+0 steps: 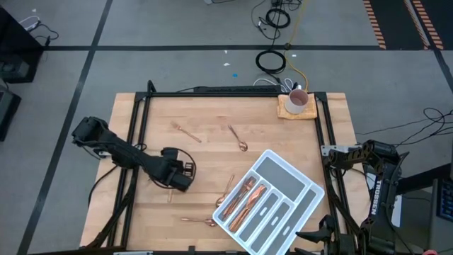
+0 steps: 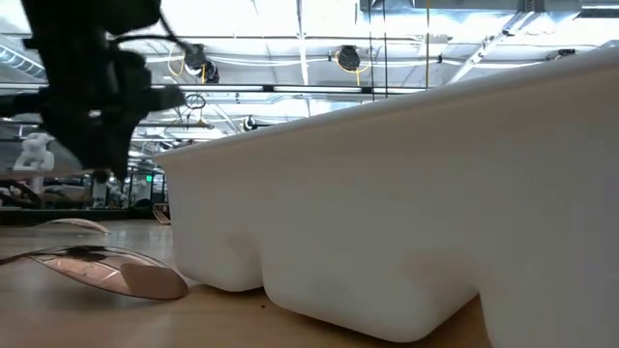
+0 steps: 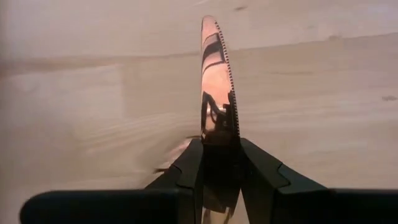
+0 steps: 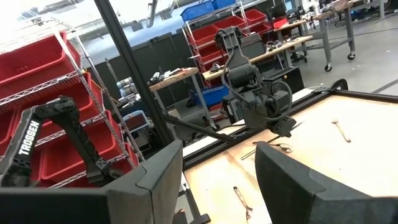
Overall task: Sort silverware
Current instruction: Put the gold knife into the silverware tray
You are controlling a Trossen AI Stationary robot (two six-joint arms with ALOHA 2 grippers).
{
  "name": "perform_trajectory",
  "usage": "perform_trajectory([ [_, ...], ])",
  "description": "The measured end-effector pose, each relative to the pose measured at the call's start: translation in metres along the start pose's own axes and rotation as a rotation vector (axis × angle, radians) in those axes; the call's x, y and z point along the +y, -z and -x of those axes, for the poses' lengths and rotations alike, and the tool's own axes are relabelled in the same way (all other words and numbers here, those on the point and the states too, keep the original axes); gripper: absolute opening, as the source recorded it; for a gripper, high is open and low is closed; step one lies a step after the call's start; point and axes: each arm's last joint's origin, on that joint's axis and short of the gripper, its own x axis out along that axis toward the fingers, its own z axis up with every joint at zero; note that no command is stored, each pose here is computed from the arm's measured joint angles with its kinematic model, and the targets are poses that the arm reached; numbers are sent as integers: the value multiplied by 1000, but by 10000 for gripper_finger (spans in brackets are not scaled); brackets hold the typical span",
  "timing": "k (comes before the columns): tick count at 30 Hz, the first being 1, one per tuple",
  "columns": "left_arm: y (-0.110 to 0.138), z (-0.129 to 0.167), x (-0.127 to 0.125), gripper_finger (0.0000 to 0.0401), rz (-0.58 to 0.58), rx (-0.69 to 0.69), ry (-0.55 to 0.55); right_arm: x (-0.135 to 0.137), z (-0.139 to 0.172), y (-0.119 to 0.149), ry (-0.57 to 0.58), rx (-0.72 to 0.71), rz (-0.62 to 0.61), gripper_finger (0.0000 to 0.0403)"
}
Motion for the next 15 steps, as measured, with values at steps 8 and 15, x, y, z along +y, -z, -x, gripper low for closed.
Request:
perform_trajectory([
  [8, -10, 39, -32, 75, -51, -43, 202, 0, 0, 0, 0, -1, 42, 187],
  [15, -20, 59, -60, 75, -46, -70, 422, 0, 0, 0, 2, -3, 45, 187],
])
